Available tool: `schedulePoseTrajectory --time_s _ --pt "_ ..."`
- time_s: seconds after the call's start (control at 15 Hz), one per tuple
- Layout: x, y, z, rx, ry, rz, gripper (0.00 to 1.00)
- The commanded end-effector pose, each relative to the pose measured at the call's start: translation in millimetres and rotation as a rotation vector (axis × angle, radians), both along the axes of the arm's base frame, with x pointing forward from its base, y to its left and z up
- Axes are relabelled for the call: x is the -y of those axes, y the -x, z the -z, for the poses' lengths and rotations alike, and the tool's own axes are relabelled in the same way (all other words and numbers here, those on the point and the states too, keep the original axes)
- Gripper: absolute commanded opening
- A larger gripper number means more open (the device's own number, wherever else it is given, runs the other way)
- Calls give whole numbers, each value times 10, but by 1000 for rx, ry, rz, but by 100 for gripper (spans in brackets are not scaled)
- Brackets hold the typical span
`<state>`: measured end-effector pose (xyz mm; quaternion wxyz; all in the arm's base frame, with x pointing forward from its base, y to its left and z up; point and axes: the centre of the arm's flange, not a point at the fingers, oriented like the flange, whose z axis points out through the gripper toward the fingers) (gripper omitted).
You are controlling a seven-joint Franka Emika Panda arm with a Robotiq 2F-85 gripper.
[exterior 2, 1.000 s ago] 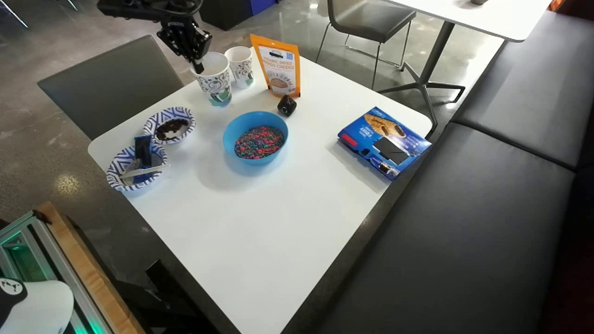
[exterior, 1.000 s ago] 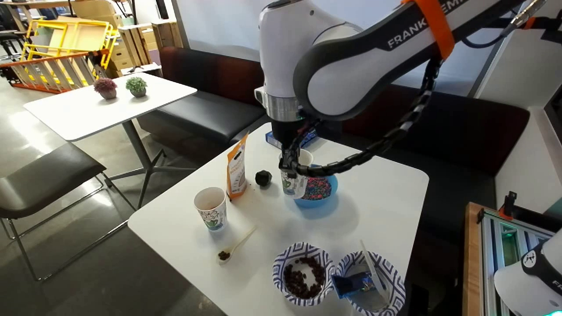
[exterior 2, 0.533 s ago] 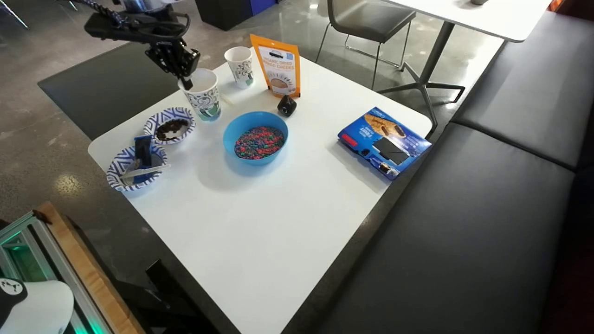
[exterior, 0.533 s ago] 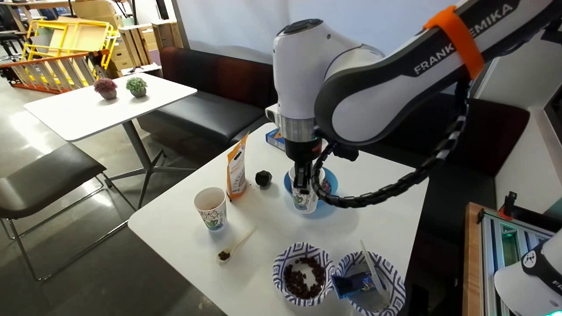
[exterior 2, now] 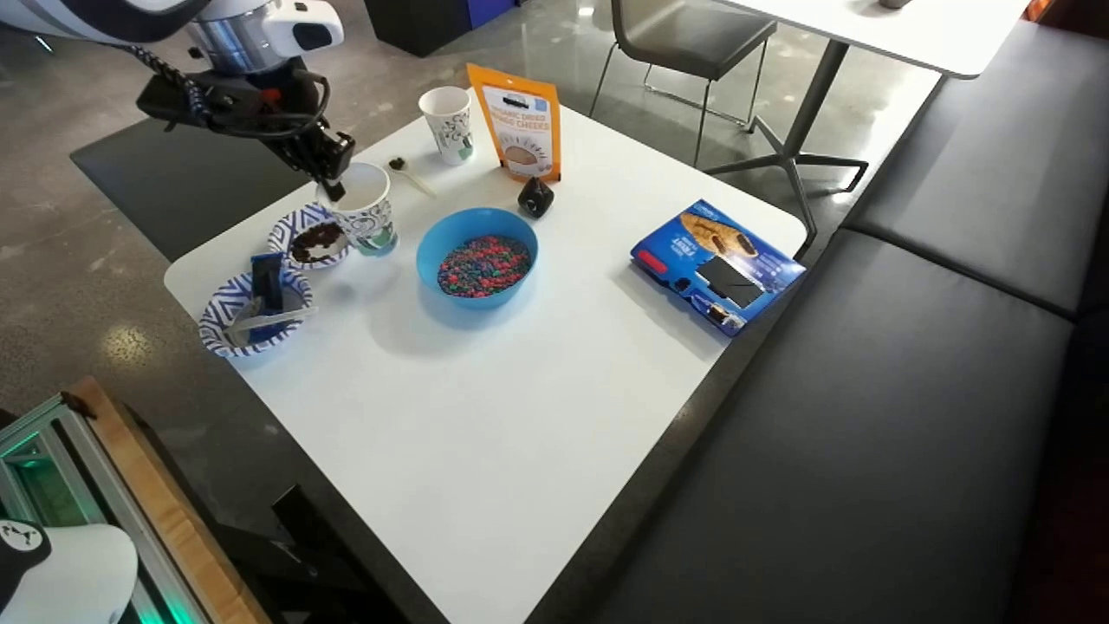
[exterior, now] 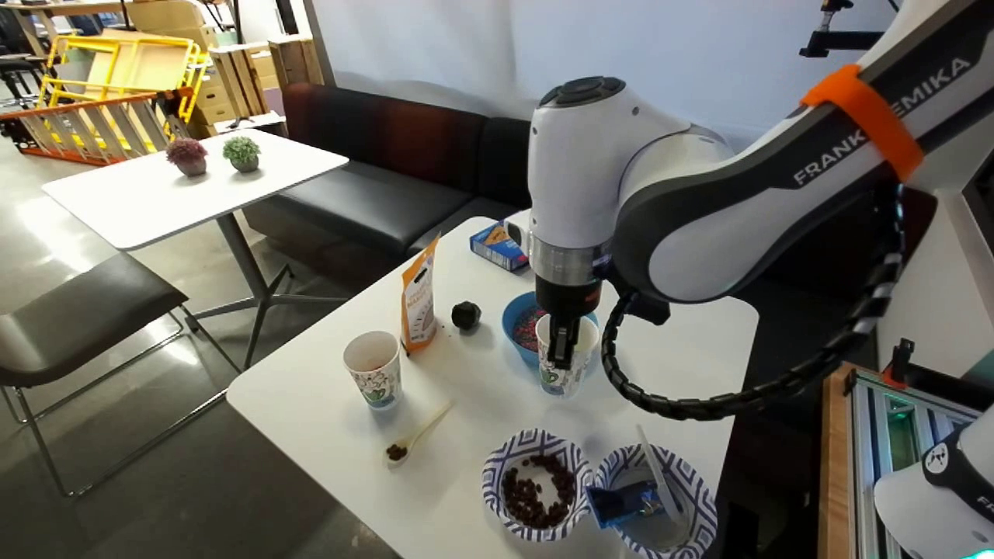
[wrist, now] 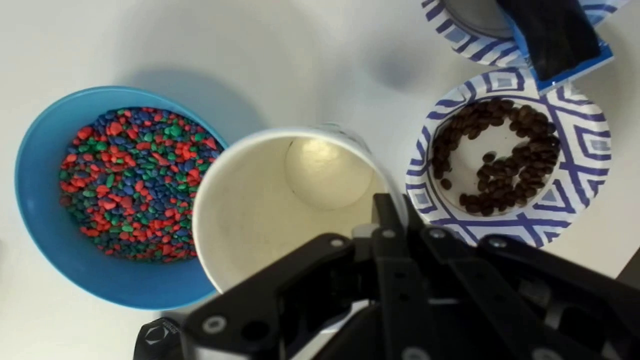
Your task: Pour the contents from the right cup to the left cup
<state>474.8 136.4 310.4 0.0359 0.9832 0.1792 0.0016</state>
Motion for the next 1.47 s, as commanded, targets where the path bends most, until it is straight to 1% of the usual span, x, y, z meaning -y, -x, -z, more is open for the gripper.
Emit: schedulePoseTrajectory --time_s 0.0,0.13,0.2,0.4,0.53,0.73,0.87,0.93,1.0,1.13,1.2,1.33,1.4 --pt "-111 222 139 25 -34 37 1" --pt "-200 247 270 46 -42 40 1" --pt "-228 258 351 59 -31 39 1" --pt "-282 310 545 61 -31 44 1" --pt "-295 342 653 53 -14 42 1" --pt "-296 369 730 47 24 35 1" --pt "-315 374 753 45 34 22 1" --pt "-343 381 719 45 38 10 28" --pt "-382 382 645 54 38 -11 29" --pt "-450 394 446 43 46 -51 43" --pt "-478 392 333 46 60 -62 51" --pt "-496 371 -7 42 87 -55 65" --pt "-495 349 -182 45 100 -50 73"
